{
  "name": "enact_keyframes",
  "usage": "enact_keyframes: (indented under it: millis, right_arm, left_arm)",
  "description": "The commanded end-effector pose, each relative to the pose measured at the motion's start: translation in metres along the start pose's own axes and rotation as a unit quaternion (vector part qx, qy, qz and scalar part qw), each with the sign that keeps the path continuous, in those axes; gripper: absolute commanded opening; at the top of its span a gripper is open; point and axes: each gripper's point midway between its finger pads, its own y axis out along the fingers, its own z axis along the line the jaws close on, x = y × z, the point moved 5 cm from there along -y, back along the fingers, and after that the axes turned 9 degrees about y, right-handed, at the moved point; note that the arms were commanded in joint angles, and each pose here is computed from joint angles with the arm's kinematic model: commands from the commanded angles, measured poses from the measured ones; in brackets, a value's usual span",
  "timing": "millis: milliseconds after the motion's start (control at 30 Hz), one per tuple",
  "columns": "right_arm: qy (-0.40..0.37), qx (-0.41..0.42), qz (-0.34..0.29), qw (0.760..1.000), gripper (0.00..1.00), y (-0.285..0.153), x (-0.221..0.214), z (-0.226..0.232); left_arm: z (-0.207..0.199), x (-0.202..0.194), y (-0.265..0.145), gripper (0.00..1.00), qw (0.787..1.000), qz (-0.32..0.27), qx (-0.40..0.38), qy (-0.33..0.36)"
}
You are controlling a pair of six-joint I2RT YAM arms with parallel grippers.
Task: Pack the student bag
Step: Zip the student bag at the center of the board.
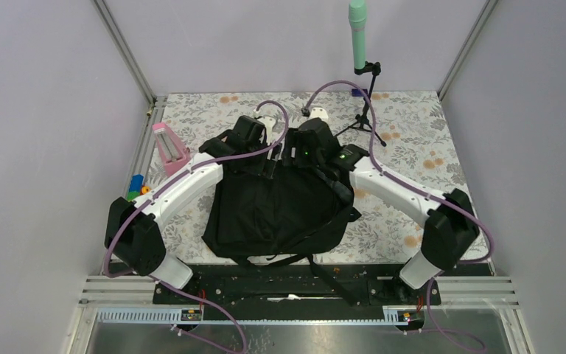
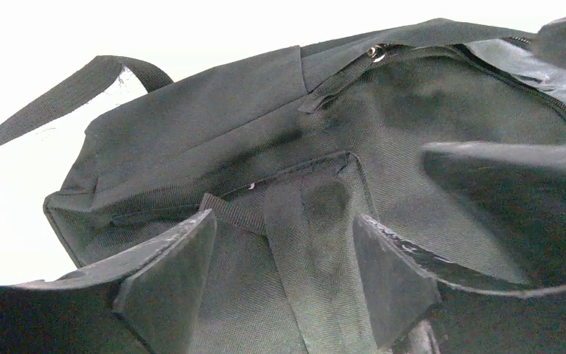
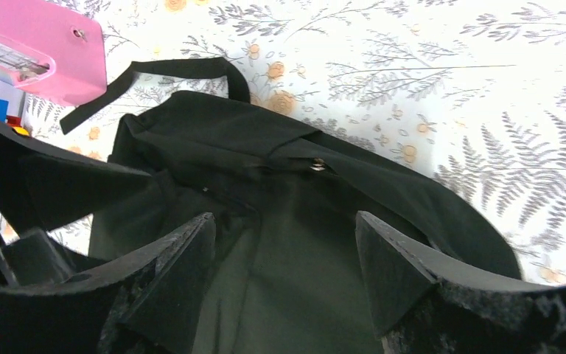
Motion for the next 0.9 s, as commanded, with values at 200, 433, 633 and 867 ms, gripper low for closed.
enact_keyframes:
  millis: [200,433,633,867]
  right_arm:
    - [0.128,0.001,-0.056,0.99,0.75,0.036,-0.003,0.039]
    - [0.194,-0.011,-0.061,0.979,0.71,0.05,-0.018,0.031]
    - [0.221,-0.011,-0.067,0.973,0.68,0.053,-0.018,0.032]
    - [0.245,0.001,-0.056,0.968,0.63,0.059,-0.023,0.042]
  left_arm:
    - [-0.005,-0.013,0.01,0.49,0.999,0.039,-0.013,-0.009]
    - [-0.009,-0.026,0.006,0.12,0.998,0.045,-0.016,-0.046]
    - [-0.006,-0.034,-0.001,0.0,0.997,0.021,0.001,-0.076]
    - [-0.006,-0.033,-0.009,0.0,0.997,-0.002,0.0,-0.079]
